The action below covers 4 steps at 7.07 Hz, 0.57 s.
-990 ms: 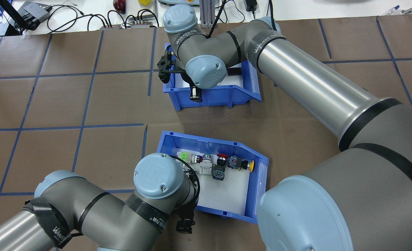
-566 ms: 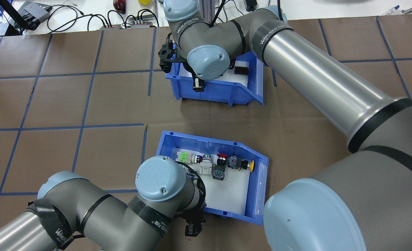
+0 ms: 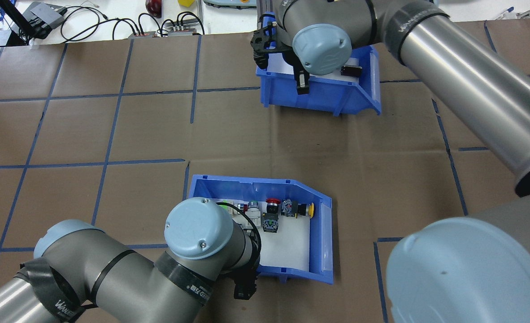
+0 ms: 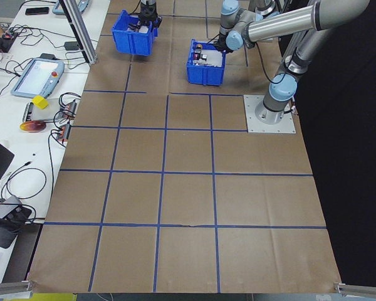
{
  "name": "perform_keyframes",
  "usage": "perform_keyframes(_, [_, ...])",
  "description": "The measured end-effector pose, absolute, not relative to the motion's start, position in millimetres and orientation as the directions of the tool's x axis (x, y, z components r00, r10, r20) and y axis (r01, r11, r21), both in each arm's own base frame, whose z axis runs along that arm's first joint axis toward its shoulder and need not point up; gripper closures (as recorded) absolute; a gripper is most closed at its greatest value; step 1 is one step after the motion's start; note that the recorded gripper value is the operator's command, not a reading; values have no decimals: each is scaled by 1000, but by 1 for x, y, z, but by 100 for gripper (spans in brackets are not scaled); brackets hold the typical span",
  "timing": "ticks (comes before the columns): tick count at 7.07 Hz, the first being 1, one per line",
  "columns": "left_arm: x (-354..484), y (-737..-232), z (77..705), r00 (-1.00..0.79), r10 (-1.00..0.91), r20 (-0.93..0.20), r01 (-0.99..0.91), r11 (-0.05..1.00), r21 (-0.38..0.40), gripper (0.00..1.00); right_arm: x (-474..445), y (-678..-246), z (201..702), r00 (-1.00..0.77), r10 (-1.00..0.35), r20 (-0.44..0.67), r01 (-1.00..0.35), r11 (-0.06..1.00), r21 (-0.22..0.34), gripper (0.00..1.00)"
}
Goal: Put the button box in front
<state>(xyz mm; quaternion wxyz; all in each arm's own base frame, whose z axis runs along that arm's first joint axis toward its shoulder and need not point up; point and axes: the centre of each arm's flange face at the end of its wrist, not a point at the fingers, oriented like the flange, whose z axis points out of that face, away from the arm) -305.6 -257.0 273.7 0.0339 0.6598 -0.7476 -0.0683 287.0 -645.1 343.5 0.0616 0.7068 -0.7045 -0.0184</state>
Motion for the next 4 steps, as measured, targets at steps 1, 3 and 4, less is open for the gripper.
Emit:
perform_keyframes(1, [-298, -273, 285, -146, -989, -15, -982, 143, 125, 100, 248, -641, 348, 28, -999, 44, -991, -22, 131, 97])
perform_keyframes(3, [-269, -335, 301, -163, -986, 20, -980, 164, 111, 100, 158, -619, 356, 66, -998, 0, -983, -65, 174, 96])
perform_keyframes(4, [-259, -370, 310, -152, -987, 48, -981, 156, 112, 100, 113, -602, 362, 84, -996, -18, -980, -86, 181, 96])
